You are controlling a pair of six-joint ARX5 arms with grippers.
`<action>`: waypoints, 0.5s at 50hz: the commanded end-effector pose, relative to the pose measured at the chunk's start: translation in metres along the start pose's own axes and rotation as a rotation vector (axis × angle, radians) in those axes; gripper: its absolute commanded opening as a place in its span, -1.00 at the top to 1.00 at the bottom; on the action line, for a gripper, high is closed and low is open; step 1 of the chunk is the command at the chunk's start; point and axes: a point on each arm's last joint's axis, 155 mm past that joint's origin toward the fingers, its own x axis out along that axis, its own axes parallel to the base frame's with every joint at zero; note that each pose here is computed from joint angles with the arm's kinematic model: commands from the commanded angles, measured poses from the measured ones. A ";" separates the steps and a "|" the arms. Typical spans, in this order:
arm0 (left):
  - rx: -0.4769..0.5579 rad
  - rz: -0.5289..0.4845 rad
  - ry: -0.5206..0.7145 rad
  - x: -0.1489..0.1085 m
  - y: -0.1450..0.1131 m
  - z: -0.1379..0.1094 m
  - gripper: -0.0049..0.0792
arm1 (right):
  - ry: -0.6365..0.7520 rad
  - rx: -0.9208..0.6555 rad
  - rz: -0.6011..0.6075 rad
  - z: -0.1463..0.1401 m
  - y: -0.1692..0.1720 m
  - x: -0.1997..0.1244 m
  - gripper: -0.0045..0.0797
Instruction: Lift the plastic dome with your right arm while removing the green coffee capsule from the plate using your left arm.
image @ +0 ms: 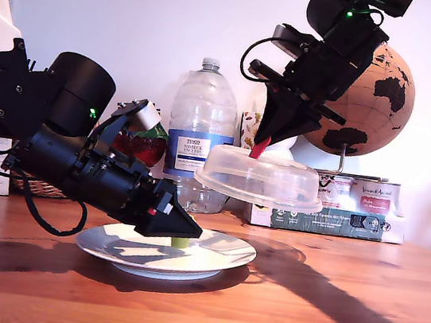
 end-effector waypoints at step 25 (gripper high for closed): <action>-0.094 0.258 -0.038 -0.058 0.117 -0.006 0.38 | -0.030 -0.032 0.026 0.010 0.018 -0.008 0.92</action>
